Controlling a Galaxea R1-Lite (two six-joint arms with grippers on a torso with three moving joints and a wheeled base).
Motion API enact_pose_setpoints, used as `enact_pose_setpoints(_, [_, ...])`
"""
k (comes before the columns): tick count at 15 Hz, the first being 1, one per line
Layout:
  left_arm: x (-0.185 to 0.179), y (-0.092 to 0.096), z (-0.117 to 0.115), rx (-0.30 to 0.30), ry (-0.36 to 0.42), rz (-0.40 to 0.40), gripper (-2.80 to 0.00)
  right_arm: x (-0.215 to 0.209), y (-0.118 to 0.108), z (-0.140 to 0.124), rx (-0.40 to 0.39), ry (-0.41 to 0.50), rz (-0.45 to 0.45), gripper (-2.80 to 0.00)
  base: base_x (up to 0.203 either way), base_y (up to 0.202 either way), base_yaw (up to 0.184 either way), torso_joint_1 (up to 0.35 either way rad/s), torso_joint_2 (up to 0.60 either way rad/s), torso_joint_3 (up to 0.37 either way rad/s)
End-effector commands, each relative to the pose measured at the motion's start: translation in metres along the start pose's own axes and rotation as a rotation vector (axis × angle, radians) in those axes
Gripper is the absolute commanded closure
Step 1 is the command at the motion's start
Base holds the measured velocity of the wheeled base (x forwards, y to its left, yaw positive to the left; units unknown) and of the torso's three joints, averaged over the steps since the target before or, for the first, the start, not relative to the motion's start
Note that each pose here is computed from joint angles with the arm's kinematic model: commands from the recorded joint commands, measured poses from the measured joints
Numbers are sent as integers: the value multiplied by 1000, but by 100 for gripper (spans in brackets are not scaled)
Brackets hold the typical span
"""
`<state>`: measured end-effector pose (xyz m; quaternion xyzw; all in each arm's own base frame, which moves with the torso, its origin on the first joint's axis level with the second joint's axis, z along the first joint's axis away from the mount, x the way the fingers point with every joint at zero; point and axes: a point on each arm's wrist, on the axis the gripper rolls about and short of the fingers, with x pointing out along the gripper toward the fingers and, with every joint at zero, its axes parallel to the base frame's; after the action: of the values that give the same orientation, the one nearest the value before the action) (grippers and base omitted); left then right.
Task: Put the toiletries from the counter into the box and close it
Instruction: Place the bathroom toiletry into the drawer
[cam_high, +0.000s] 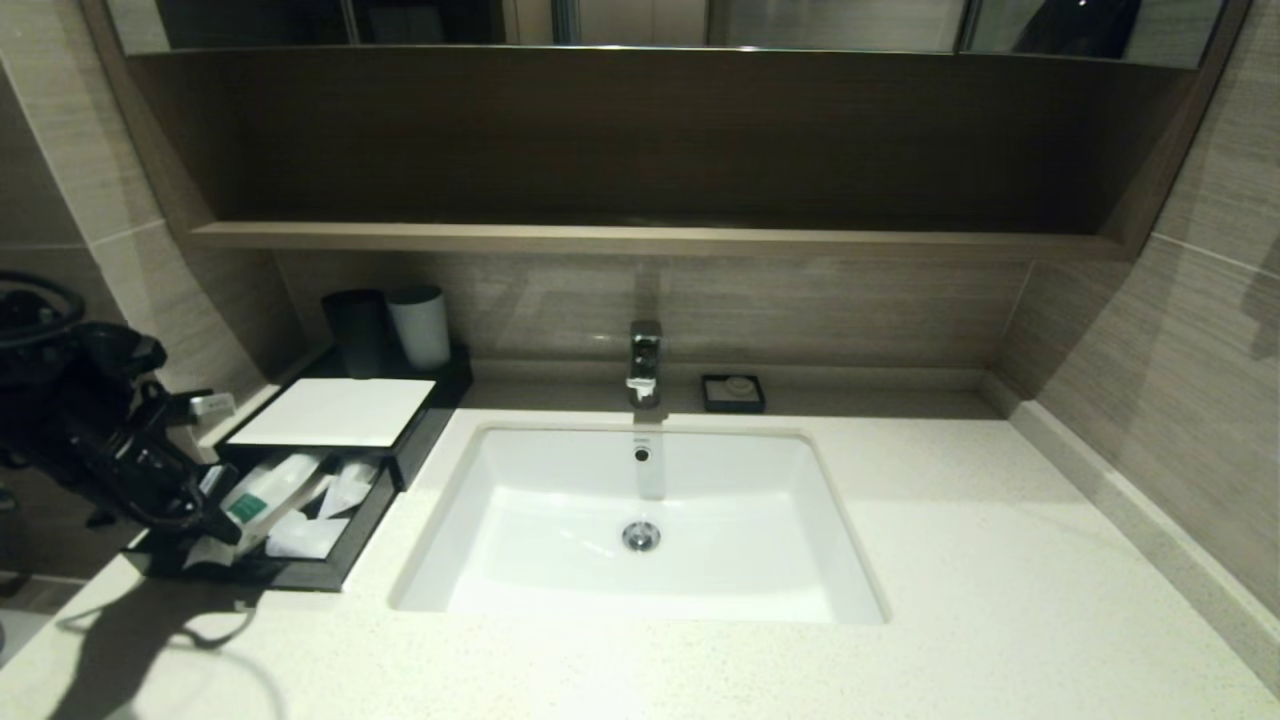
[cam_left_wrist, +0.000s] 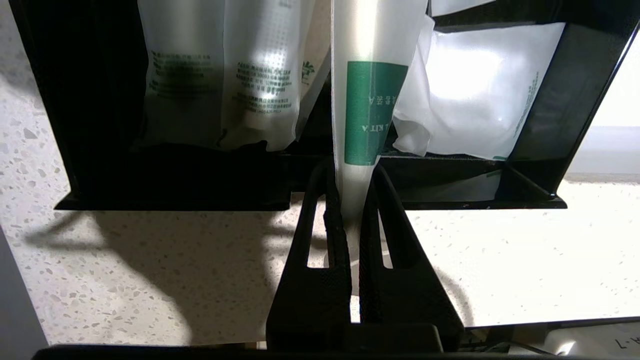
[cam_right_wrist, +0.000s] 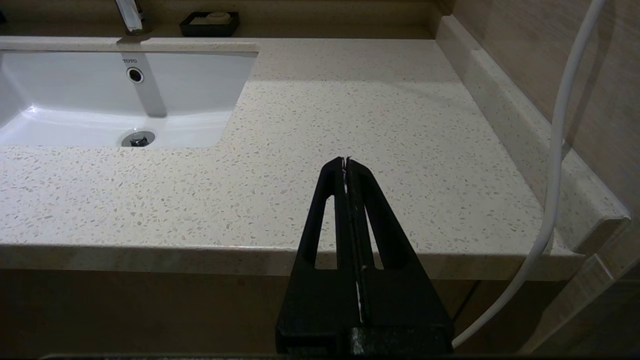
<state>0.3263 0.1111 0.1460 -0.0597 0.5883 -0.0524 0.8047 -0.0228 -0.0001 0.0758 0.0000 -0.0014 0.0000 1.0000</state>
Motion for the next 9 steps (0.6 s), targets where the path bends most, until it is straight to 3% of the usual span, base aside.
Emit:
enact_pose_setpoints(1, [3, 1, 3, 3, 4, -2, 0, 0, 0, 0, 0, 1, 0, 0, 0, 0, 0, 0, 0, 0])
enact_pose_setpoints(9, [9, 5, 12, 4, 4, 2, 0, 0, 0, 0, 0, 1, 0, 0, 0, 0, 0, 0, 0, 0])
